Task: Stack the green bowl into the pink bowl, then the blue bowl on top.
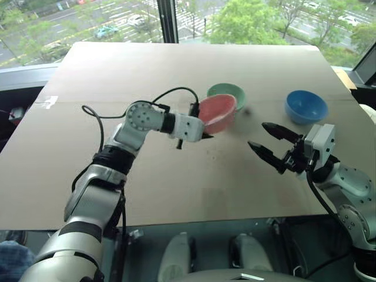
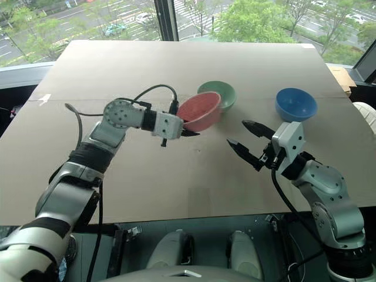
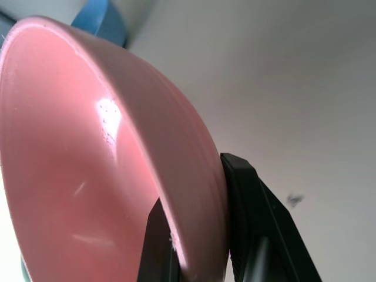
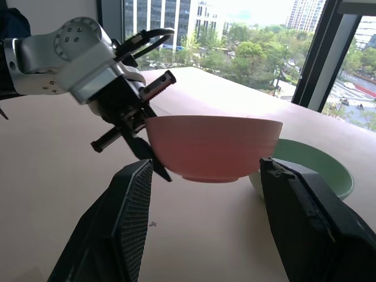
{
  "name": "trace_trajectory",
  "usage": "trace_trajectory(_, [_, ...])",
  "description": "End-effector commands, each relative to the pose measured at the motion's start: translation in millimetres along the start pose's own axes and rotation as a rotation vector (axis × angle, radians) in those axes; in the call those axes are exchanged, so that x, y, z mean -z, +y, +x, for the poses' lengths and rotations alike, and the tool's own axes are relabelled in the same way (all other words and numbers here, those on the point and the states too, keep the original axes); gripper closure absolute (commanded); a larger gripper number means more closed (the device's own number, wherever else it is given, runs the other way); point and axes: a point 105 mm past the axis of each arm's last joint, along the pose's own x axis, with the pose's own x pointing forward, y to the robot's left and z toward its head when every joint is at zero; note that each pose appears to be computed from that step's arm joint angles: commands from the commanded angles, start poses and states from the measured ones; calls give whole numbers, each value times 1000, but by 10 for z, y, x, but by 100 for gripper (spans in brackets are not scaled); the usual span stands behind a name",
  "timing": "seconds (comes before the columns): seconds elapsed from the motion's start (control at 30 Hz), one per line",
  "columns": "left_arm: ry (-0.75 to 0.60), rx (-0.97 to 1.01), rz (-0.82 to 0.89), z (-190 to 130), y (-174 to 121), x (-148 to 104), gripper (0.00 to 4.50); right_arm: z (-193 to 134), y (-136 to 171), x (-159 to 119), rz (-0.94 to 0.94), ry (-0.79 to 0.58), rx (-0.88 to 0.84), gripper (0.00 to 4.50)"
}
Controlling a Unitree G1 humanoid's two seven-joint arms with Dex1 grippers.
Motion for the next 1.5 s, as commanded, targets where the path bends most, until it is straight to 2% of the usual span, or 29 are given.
trace_trajectory(0.03, [-37, 85, 77, -18, -98, -248, 444, 23, 24, -112, -38, -49, 1, 144])
trace_trajectory(0.2, [12, 145, 75, -26, -209, -200, 444, 22, 20, -106, -41, -50, 11, 144])
trace_trajectory(0.23, [18, 142, 77, -28, -205, -188, 394, 16, 15, -104, -42, -49, 14, 144])
trace_trajectory(0.33, [61, 128, 122, -30, -176, -114, 315, 5, 3, -94, -46, -45, 19, 144])
trace_trajectory(0.43, [90, 129, 143, -34, -176, -41, 195, 10, 1, -92, -47, -45, 20, 144])
trace_trajectory(0.57, [101, 111, 159, -43, -158, -2, 63, 9, 8, -88, -47, -43, 19, 144])
trace_trajectory(0.6, [96, 91, 160, -47, -134, -6, 9, 6, 7, -84, -48, -41, 18, 144])
trace_trajectory(0.7, [63, -2, 111, -59, -25, -39, 3, 1, 6, -81, -49, -38, 16, 144])
trace_trajectory(0.8, [-23, -212, -117, -169, 240, -108, 3, -4, 10, -72, -46, -28, 9, 144])
trace_trajectory(0.87, [-90, -277, -274, -258, 275, -156, 3, -5, 7, -65, -45, -23, 5, 144])
trace_trajectory(1.0, [-142, -367, -486, -454, 191, -176, 3, 28, -39, -48, -39, -5, 0, 144])
trace_trajectory(1.13, [-160, -360, -631, -624, -52, -264, 3, 69, -111, -31, -43, 24, -26, 144])
trace_trajectory(1.3, [-91, -316, -721, -742, -384, -311, 3, 158, -174, -43, -55, 15, -87, 144])
trace_trajectory(1.4, [-108, -372, -773, -828, -407, -355, 3, 214, -187, -52, -60, 8, -115, 144])
trace_trajectory(1.5, [-69, -452, -803, -905, -447, -302, 3, 256, -193, -42, -64, 6, -135, 144])
